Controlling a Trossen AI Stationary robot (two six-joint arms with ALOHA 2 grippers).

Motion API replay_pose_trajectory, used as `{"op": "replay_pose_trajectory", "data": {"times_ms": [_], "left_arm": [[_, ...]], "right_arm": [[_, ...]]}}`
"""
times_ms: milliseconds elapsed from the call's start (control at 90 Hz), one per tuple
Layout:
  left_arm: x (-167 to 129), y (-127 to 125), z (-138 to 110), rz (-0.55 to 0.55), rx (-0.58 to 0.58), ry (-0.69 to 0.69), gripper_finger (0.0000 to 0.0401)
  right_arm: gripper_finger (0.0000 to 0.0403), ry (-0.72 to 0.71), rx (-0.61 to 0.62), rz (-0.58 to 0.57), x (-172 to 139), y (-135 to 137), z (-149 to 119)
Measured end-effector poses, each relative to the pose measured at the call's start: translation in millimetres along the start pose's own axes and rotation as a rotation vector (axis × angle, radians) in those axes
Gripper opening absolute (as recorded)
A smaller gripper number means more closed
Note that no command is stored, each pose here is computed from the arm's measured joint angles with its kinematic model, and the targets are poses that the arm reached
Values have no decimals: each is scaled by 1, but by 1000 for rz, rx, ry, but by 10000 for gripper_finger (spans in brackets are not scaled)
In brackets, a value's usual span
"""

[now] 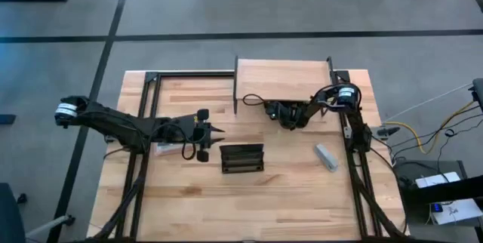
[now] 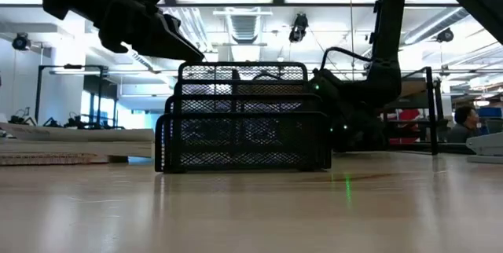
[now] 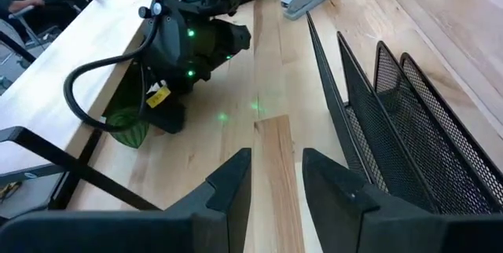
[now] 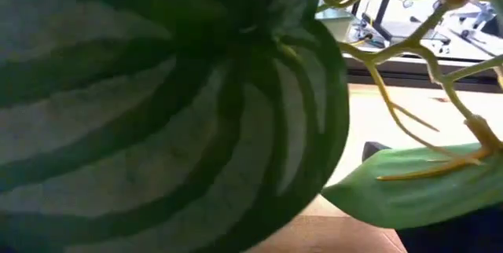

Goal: Stock shelves
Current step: Move the white vase plant to the middle right of the table

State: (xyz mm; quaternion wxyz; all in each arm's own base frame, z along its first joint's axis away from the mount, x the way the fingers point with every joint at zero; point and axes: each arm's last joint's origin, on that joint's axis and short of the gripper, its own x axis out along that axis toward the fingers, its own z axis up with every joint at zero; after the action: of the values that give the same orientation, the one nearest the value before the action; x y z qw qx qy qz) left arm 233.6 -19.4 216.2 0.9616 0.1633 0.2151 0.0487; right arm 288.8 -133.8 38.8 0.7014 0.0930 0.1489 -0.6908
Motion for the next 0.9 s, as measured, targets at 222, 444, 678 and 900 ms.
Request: {"op": "replay_pose_trajectory", "data": {"times_ms": [222, 444, 678, 900], "left_arm": [[0, 0, 0, 0, 0, 0, 98], [0, 0, 0, 0, 0, 1, 98], [0, 0, 0, -1, 1, 3, 98], [0, 0, 0, 0, 0, 3, 98]], "right_arm": [[400, 3, -11, 5, 0, 0, 0], [397, 1, -47, 12, 0, 1, 1], [368, -3, -71, 5, 0, 0, 3], [344, -6, -74, 0, 0, 0, 4]]}}
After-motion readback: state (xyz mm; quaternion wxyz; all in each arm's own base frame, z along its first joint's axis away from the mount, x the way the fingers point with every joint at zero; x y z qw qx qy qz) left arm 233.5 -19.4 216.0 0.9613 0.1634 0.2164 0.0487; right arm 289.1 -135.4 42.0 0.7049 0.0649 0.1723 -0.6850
